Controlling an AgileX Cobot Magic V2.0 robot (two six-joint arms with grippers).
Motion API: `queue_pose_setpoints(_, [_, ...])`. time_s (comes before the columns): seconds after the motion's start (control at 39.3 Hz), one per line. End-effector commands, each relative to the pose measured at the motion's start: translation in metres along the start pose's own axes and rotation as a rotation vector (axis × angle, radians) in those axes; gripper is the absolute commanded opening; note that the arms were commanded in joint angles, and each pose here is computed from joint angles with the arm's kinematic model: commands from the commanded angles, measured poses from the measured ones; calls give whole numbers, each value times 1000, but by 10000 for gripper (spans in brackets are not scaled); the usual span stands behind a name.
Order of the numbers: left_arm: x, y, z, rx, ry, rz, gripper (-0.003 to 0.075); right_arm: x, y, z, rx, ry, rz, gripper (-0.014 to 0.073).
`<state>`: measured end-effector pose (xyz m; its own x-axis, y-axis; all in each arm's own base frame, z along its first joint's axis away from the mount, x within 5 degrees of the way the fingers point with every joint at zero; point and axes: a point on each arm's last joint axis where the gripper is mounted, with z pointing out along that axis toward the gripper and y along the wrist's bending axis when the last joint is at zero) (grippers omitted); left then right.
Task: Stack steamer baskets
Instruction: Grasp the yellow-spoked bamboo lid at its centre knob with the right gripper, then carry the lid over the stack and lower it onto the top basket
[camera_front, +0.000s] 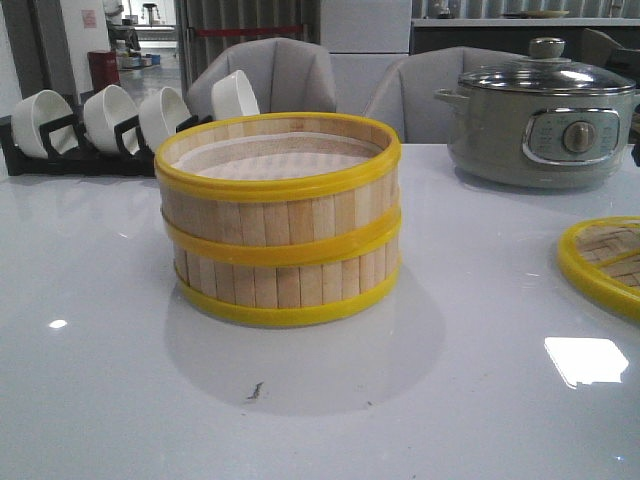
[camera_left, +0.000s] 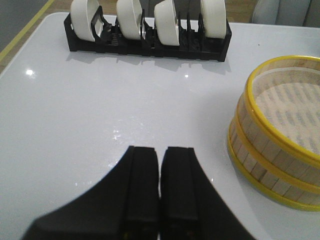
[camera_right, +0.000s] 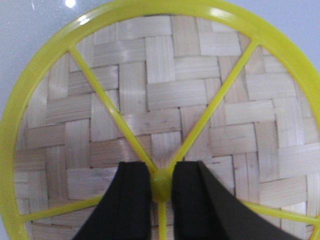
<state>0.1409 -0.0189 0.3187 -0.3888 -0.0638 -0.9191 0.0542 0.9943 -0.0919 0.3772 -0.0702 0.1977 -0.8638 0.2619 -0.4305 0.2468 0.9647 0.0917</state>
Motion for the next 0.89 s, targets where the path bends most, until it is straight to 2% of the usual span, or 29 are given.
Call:
queue_pose_setpoints(0.0, [-15,-4,-3,36,-103,-1,95,-18,13,-34,-22,-117,-37,55])
queue_pose_setpoints(0.28, [-15,-4,-3,36,-103,-1,95,-43,62,-96,-98,-180,-146,55])
queue_pose_setpoints(0.48, [-15,-4,-3,37,-104,-1,95,-55,115,-146,-185,-243,-264,55])
queue_pose_setpoints(0.66, [-15,-4,-3,37,-105,-1,95,-45,171,-179,-285,-297,-386,55])
queue_pose_setpoints(0.86, [-16,-4,-3,37,-106,-1,95,-28,236,-197,-401,-332,-518,55])
